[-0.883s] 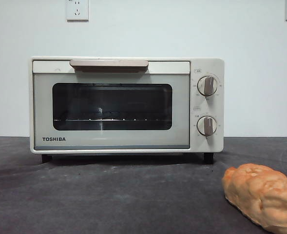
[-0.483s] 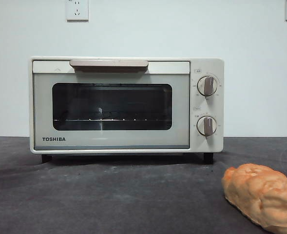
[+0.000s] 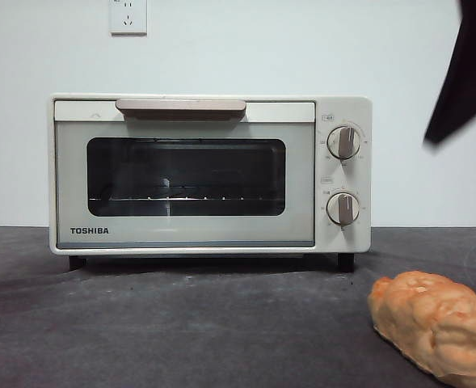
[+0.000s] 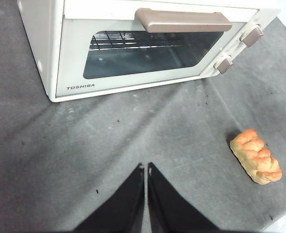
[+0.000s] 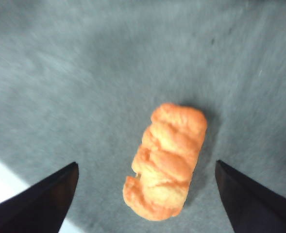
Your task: The left arm flap open the oven, the right arm pick bread and place it into oven, the left arm flap close the oven
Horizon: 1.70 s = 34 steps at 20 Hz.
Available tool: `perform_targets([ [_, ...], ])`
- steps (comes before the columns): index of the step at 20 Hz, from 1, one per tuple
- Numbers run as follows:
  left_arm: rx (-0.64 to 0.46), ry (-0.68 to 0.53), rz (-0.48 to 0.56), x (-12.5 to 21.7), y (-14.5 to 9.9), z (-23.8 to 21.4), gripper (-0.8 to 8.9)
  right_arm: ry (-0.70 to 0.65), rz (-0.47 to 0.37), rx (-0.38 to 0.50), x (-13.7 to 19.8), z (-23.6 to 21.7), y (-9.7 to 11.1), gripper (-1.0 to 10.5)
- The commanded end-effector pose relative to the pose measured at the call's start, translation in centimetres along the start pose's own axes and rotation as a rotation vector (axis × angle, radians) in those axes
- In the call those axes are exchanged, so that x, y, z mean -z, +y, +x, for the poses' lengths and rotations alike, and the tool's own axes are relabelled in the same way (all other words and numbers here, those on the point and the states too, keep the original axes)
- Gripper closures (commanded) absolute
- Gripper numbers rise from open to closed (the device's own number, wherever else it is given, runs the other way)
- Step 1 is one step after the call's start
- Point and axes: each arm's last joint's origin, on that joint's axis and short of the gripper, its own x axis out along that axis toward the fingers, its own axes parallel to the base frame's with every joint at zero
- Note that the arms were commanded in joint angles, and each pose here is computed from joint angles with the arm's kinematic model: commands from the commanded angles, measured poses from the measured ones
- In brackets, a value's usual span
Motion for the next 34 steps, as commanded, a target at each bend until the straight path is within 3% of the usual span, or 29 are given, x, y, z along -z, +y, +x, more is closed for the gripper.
perform_targets([
  [1,0.007,-0.023,0.033,-0.5,-0.3,-0.4,7.98,-0.001,0.038,0.03,0.3,1.4,0.6,5.0],
  [8,0.007,-0.023,0.033,-0.5,-0.3,-0.4,7.98,0.009,0.002,0.205,0.9,5.5,1.9,5.0],
  [14,0.007,-0.023,0.033,-0.5,-0.3,-0.4,7.98,0.053,-0.006,0.277,0.9,8.5,1.7,5.0],
  [20,0.007,-0.023,0.034,-0.5,-0.3,-0.4,7.98,0.091,-0.007,0.288,1.1,9.4,1.5,5.5],
  [27,0.008,-0.023,0.034,-0.6,-0.3,-0.4,7.98,0.111,-0.002,0.245,1.1,9.4,1.7,7.9],
  [34,0.017,-0.039,0.042,-0.8,-0.4,-0.3,7.98,0.027,-0.002,0.206,0.1,7.7,2.3,8.0],
])
